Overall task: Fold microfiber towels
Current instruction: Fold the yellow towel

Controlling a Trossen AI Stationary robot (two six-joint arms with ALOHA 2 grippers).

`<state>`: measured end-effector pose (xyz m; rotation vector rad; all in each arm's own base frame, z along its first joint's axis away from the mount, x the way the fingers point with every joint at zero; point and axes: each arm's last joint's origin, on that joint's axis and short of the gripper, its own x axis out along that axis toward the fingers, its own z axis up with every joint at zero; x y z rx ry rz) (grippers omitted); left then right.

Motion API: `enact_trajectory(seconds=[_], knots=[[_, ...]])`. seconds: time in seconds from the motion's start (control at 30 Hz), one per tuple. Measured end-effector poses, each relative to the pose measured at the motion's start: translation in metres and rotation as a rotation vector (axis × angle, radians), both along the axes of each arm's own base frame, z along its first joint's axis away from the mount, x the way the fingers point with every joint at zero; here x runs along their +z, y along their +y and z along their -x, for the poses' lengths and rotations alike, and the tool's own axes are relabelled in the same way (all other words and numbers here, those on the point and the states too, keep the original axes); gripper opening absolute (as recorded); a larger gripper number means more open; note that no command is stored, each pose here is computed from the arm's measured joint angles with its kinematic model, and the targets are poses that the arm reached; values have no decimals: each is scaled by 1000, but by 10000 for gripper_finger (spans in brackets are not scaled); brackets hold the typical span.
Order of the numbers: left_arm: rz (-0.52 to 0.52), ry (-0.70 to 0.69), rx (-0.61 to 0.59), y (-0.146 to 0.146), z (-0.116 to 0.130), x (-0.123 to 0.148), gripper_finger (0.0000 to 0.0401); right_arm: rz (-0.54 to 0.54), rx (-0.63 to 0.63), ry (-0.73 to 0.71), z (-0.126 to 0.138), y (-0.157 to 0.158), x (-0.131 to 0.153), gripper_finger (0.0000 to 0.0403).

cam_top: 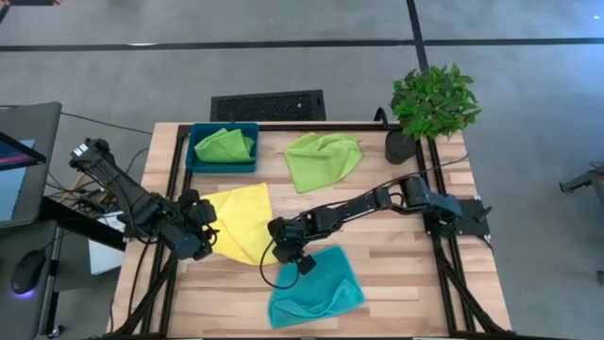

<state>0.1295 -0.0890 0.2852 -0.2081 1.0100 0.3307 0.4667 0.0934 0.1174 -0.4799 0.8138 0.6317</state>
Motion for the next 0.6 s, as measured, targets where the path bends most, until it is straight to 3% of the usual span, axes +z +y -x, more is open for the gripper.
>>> enact_trajectory(seconds=[0.27,0.6], knots=[[0,0,0,0,0,0,154,-12,-5,3,0,0,0,12],[-80,-16,14,-2,-6,-4,154,-30,-52,66,5,-1,6,6]])
